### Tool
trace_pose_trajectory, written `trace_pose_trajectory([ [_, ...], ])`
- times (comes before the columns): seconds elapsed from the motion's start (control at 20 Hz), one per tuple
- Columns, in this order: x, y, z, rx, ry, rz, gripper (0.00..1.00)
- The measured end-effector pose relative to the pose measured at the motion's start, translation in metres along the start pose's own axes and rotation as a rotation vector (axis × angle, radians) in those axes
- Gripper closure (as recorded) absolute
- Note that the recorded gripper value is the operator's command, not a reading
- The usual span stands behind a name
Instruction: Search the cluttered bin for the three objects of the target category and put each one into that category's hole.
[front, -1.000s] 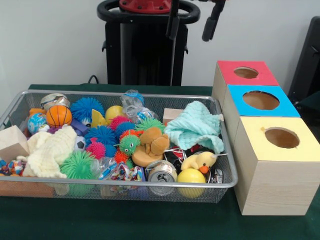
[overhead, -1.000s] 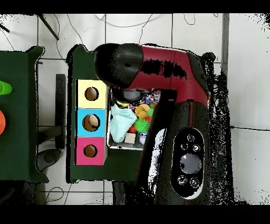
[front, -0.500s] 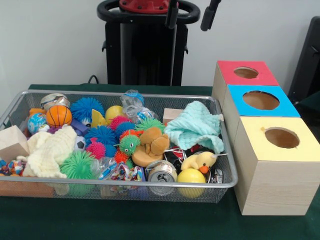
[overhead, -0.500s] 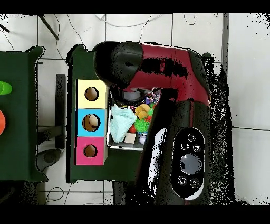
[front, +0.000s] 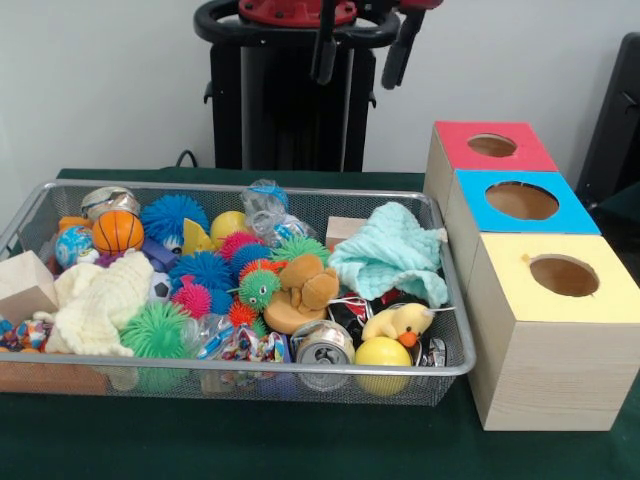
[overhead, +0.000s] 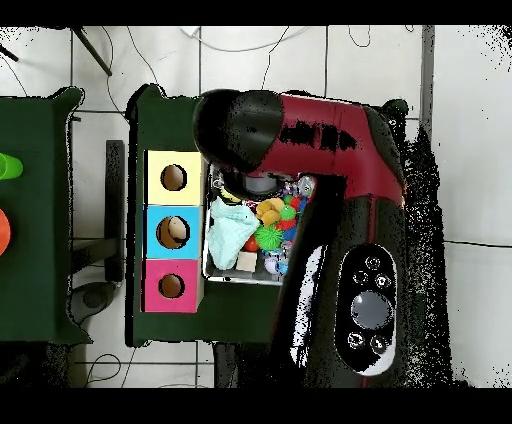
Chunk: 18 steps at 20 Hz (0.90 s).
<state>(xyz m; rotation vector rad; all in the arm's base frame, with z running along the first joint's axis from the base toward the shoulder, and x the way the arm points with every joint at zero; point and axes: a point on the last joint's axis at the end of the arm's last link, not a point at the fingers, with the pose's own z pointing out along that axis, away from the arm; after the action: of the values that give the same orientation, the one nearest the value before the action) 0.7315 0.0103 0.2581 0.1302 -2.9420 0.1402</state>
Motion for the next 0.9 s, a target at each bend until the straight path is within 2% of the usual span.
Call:
trace_pose_trajectory([
  [0.25, 0.0, -0.015, 0.02, 0.012, -0.029, 0.014, 0.0],
  [0.45, 0.001, -0.024, 0.028, 0.026, -0.024, 0.017, 0.0],
  [0.9, 0.002, -0.03, 0.032, 0.028, -0.017, 0.022, 0.0],
])
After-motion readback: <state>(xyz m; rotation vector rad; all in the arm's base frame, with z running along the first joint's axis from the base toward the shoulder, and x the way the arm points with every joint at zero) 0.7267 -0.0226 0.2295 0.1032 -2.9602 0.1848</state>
